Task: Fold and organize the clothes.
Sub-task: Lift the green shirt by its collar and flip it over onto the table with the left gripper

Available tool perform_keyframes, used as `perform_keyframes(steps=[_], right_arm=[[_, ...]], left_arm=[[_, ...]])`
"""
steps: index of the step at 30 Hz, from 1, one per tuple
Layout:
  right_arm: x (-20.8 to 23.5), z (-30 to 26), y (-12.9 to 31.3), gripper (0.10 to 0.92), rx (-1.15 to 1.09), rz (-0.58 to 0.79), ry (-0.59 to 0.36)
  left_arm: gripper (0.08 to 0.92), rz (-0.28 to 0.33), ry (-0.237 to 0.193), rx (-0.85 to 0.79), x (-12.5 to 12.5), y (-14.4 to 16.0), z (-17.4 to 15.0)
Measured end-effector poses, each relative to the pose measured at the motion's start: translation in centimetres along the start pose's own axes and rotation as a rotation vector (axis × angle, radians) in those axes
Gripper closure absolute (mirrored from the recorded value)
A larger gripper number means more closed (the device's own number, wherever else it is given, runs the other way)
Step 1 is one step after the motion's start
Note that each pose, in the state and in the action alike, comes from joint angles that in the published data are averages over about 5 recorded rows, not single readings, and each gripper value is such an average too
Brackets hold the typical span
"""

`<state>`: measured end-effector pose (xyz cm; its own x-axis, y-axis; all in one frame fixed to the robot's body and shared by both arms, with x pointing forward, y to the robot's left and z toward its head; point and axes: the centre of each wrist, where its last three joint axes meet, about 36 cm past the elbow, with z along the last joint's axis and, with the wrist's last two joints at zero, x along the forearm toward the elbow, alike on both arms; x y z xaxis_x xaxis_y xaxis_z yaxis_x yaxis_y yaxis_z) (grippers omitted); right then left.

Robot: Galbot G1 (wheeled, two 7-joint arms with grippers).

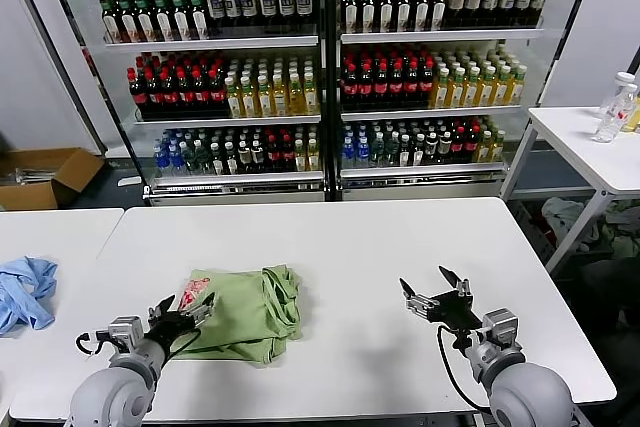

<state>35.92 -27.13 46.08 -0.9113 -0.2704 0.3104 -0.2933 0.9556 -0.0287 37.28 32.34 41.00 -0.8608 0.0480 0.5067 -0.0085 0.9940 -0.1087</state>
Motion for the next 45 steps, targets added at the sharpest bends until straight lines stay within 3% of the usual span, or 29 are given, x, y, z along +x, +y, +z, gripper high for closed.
perform_keyframes(steps=[4,10,27,32,38,45], right_arm=[[-0.1,0.0,-0.1,0.2,0.0,0.004,-0.005],[-0.4,-0.1,-0.3,0.2,0.001,0.009,-0.011],[-0.6,0.2,0.0,0.2,-0.003,0.0,-0.008],[-0.7,0.1,-0.1,0.2,0.002,-0.001,-0.012],[-1.2,-0.2,-0.2,0.2,0.005,-0.012,-0.016],[-1.7,-0.7,0.1,0.2,0.013,-0.032,-0.042]], left_arm=[[0.207,0.022,0.031,0.041,-0.4,0.8,0.7],[0.365,0.087,0.045,0.106,-0.6,1.4,1.3],[0.864,0.223,0.036,0.409,-2.1,4.6,1.8],[0.894,0.246,0.007,0.491,-1.8,5.8,1.1],[0.894,0.188,-0.068,0.499,0.4,9.1,-1.0],[0.894,0.011,-0.202,0.34,5.8,15.0,-6.1]])
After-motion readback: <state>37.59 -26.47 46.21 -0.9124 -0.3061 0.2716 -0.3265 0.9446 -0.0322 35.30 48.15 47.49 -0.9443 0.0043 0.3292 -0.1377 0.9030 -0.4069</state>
